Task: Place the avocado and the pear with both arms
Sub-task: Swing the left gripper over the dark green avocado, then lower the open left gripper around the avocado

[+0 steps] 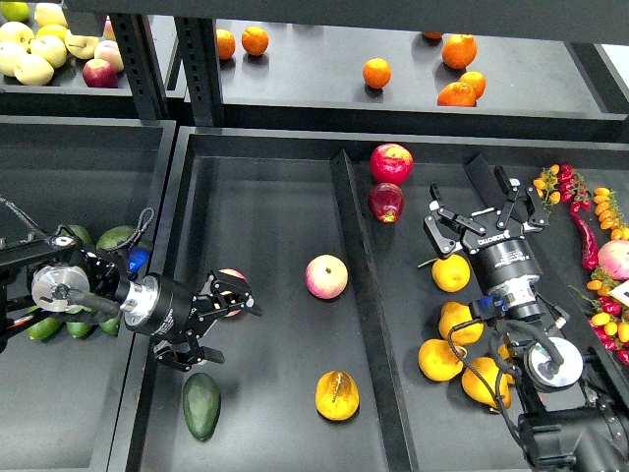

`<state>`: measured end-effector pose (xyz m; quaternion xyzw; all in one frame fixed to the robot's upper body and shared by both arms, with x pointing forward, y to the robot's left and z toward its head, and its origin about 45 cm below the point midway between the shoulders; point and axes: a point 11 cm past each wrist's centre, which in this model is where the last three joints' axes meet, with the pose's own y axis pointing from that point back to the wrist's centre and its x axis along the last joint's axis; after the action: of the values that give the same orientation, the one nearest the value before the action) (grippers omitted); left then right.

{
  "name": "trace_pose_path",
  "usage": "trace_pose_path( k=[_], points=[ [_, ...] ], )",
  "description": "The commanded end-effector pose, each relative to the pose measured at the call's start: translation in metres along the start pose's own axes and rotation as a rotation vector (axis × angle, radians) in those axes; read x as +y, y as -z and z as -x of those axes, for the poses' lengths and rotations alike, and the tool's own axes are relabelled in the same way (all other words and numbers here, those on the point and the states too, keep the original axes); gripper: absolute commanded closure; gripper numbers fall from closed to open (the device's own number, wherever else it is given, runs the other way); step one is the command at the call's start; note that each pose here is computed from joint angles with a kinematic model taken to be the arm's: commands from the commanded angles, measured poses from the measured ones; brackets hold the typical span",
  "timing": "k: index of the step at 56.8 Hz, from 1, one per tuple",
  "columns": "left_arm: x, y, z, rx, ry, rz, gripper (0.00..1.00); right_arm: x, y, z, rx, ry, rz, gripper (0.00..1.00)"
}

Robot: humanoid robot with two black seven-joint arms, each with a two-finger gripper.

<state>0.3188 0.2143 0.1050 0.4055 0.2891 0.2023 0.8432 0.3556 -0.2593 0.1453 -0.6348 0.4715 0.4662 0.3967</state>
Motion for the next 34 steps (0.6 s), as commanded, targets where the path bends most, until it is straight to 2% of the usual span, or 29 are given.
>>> trace_pose_path(
  k=[1, 7, 20, 34],
  points=[
    [-0.012, 0.006, 0.005, -0.003, 0.014, -0.032, 0.0, 0.0, 0.0, -0.001, 0.0, -0.001, -0.002, 0.0],
    [-0.019, 0.013, 0.007, -0.021, 0.014, -0.067, 0.0, 0.001, 0.001, -0.001, -0.001, -0.002, -0.003, 0.0],
    [-0.024, 0.042, -0.007, -0.207, -0.081, -0.238, 0.02, 0.004, 0.0, -0.005, -0.003, -0.011, -0.004, 0.0],
    [-0.027, 0.049, -0.005, -0.243, -0.079, -0.28, 0.03, 0.008, 0.001, -0.009, -0.008, -0.023, -0.01, 0.0]
  ],
)
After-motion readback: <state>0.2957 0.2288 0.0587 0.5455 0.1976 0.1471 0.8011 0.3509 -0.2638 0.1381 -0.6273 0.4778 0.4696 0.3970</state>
